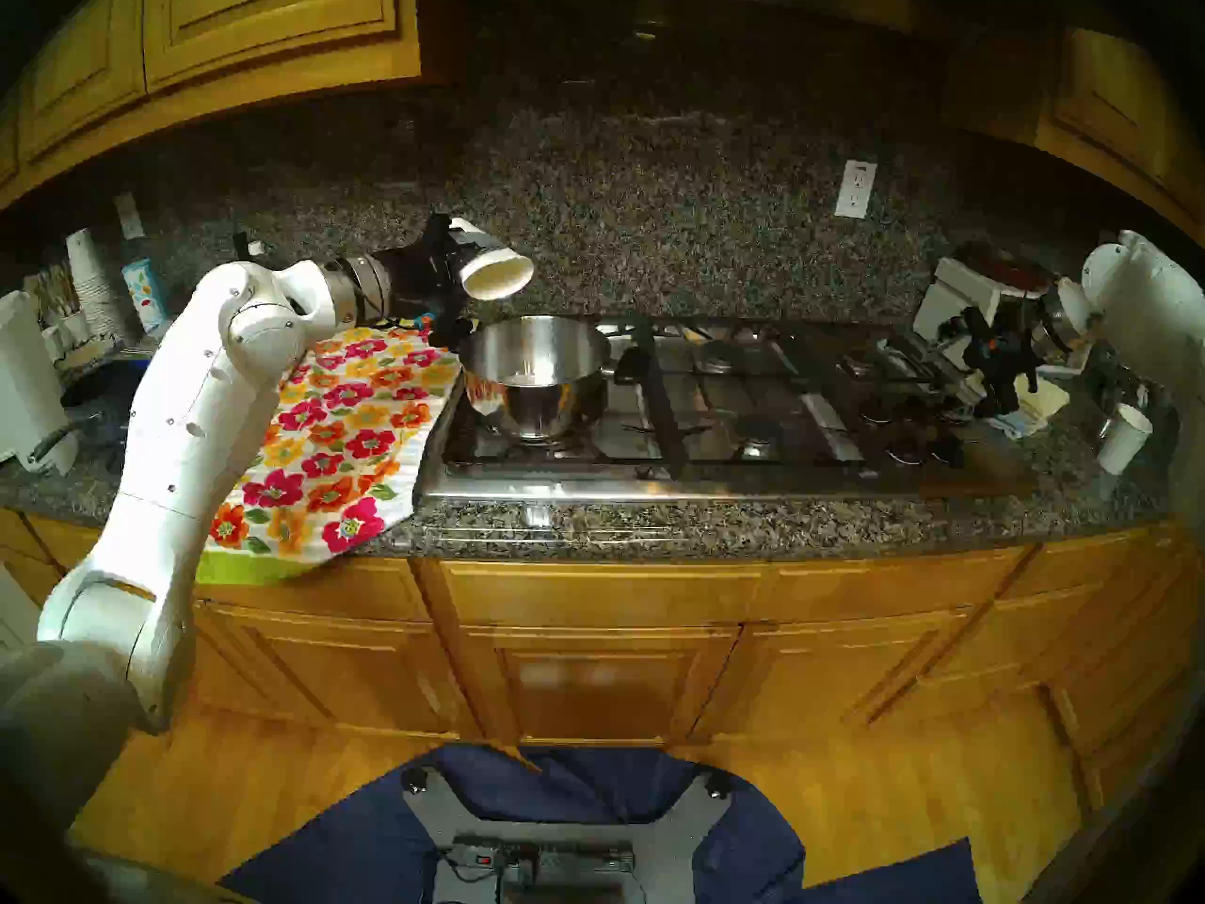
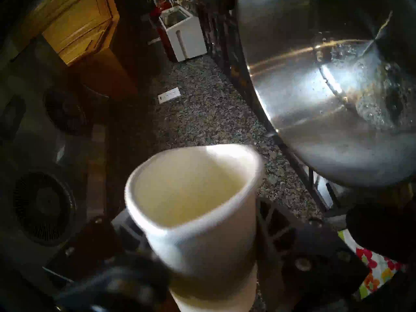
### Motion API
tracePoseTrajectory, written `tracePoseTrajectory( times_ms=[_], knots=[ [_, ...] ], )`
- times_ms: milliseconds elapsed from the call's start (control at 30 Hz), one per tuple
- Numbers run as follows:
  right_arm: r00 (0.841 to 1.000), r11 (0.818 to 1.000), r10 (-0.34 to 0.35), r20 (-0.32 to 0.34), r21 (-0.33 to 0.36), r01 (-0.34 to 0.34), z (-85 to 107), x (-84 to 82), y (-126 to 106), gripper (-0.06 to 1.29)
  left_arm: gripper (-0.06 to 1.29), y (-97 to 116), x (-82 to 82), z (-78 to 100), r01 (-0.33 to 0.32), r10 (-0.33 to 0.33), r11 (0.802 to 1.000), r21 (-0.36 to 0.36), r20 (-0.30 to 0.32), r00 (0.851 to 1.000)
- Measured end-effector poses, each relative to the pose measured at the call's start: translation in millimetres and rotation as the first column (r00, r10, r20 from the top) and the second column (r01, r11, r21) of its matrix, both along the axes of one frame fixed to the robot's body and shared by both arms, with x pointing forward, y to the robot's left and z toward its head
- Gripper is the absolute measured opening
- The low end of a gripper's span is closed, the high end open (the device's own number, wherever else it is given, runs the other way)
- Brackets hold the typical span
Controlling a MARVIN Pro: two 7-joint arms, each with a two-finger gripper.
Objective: Pick up the water cup, pour water into the pot, turn on the stove
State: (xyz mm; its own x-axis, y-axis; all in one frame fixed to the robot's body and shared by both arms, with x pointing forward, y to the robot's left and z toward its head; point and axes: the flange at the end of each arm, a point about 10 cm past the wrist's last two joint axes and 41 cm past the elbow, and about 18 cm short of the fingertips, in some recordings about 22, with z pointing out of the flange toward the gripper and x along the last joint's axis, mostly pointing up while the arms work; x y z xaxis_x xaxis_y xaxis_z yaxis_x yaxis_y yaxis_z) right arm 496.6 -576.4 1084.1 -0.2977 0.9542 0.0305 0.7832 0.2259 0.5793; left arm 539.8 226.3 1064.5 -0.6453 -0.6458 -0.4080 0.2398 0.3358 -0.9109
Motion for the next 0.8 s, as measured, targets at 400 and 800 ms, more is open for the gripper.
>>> tracePoseTrajectory(
  times_ms=[400, 800],
  knots=[
    [1.000, 1.000, 0.000, 0.000, 0.000, 0.000, 0.0, 0.0, 0.0, 1.24, 0.63, 2.4, 3.7, -3.2, -0.015, 0.016, 0.999, -0.033, 0.020, 1.000],
    [1.000, 1.000, 0.000, 0.001, 0.000, 0.000, 0.0, 0.0, -0.1, 1.24, 0.63, 8.7, 0.9, 16.0, -0.111, 0.095, 0.960, -0.257, -0.072, 0.993]
  ],
)
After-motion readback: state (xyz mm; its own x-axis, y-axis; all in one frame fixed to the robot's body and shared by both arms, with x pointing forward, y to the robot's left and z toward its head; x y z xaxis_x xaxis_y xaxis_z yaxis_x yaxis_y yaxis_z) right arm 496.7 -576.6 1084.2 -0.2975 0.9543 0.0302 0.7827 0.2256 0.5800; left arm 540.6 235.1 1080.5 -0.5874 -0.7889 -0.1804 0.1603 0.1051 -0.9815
